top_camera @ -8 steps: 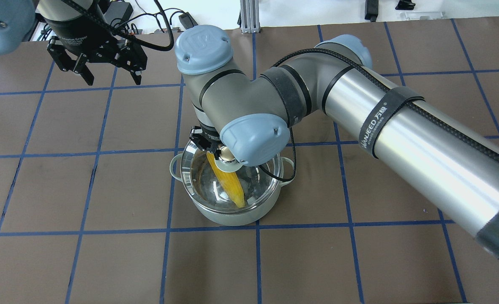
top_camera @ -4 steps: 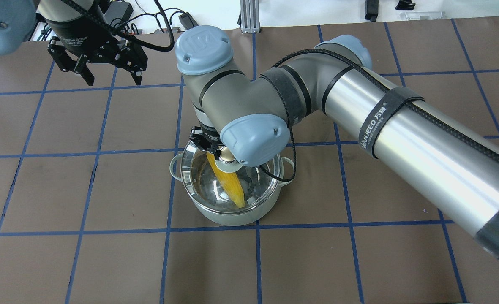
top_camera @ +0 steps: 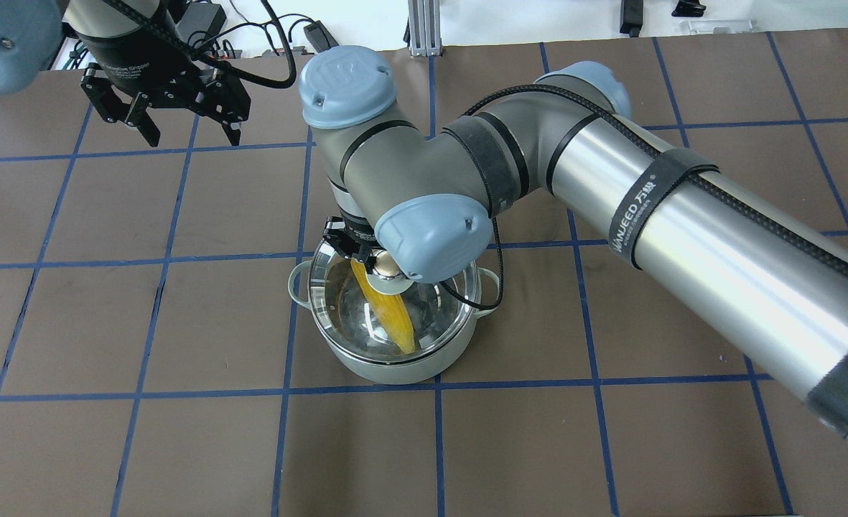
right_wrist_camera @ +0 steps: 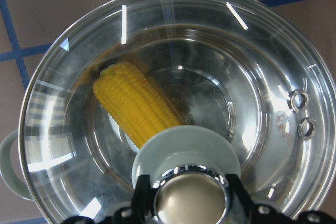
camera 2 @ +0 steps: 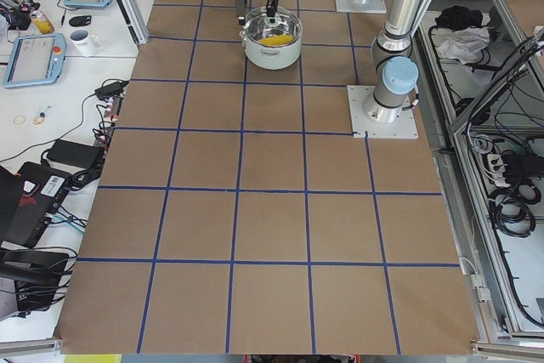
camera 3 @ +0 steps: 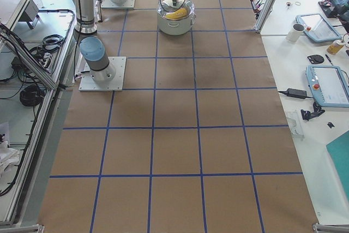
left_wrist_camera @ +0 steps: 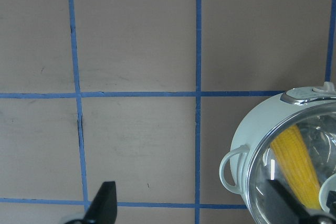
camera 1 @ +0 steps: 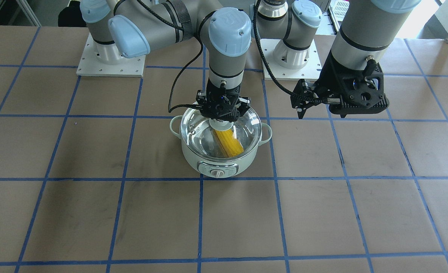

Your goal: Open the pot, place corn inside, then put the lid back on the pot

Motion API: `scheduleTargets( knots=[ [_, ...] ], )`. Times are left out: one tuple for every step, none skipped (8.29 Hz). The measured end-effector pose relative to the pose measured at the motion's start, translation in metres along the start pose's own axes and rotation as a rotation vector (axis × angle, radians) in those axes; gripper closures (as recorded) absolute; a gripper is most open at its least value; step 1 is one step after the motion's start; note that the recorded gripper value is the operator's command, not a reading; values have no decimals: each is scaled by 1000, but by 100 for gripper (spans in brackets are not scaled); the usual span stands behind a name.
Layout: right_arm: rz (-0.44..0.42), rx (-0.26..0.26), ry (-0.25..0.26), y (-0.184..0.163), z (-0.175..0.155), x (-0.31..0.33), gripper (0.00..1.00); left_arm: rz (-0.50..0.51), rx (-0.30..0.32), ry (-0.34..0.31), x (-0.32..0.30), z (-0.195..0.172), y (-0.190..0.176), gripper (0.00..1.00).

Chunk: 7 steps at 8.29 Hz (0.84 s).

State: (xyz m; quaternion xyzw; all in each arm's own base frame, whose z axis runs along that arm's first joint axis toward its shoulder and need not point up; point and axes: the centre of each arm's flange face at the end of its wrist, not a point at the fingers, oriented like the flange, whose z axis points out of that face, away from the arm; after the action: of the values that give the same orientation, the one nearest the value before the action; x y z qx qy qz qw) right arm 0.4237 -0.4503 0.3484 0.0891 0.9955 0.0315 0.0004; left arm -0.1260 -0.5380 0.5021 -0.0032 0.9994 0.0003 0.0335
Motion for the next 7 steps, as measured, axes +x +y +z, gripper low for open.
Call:
scheduleTargets(
  knots=[
    [1, -3, -1, 0, 1, 0, 64, 0, 1, 0, 0, 0, 0, 0],
    [3, -6, -3, 0, 1, 0, 64, 0, 2, -1, 0, 0, 0, 0],
    [6, -8, -5, 1, 1, -1, 64, 0, 3, -1, 0, 0, 0, 0],
    [8, -11, -6, 1, 1, -1, 64, 0, 3, -2, 0, 0, 0, 0],
    [9, -13, -6, 1, 0, 0, 64, 0, 3, -3, 0, 0, 0, 0],
    [9, -16, -5, 2, 1, 0, 63, 0, 4, -4, 0, -1, 0, 0],
    [8, -17, -4, 2, 1, -1, 57, 0, 5, -6, 0, 0, 0, 0]
  ],
)
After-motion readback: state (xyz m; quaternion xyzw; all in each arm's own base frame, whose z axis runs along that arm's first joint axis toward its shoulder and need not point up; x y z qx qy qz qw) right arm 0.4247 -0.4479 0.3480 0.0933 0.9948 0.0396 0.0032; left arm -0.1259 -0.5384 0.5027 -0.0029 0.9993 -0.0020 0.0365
